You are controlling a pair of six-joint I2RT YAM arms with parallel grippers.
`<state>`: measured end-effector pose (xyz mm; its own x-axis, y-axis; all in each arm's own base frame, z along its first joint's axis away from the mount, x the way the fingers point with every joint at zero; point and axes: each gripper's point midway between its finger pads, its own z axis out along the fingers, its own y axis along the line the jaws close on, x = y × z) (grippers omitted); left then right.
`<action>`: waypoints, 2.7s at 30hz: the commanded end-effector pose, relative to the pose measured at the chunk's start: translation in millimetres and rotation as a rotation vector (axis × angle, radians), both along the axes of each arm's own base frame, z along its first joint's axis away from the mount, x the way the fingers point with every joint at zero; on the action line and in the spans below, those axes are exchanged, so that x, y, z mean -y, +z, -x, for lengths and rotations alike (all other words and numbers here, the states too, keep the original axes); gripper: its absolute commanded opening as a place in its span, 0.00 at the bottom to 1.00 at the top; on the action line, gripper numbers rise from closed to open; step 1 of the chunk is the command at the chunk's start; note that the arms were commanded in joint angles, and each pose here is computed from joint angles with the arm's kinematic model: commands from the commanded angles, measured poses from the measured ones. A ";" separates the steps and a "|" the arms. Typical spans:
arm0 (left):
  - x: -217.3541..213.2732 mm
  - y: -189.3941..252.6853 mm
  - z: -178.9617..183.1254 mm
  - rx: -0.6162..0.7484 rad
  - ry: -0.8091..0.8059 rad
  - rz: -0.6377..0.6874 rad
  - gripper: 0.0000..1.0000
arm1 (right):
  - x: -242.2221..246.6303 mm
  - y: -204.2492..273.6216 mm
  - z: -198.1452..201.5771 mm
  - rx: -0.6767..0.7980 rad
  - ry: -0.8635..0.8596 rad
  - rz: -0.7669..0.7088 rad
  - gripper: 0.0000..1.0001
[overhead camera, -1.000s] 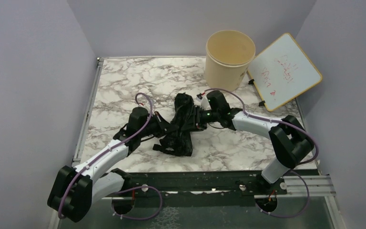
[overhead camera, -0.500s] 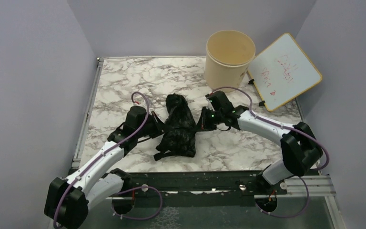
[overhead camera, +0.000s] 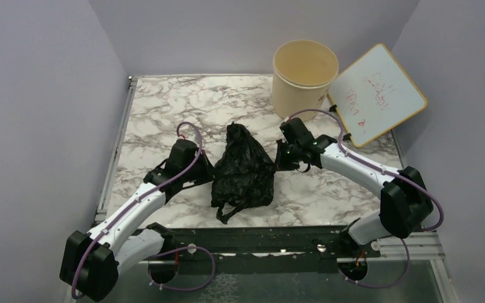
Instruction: Put the trash bags into the trash bin
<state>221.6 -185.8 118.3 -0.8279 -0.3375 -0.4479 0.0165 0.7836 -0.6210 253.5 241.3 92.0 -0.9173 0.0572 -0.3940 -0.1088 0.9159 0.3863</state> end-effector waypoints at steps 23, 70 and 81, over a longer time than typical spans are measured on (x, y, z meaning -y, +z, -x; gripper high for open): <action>-5.7 -5.0 -5.7 -0.001 0.013 -0.051 0.00 | 64.9 62.4 -12.4 0.182 0.031 0.308 0.37; 5.2 1.4 -6.3 -0.022 0.006 0.011 0.00 | -188.8 4.2 160.0 0.975 1.094 -0.093 0.75; 4.7 6.4 -7.4 -0.009 0.018 0.021 0.00 | -195.6 -23.9 165.3 0.897 1.094 -0.104 0.73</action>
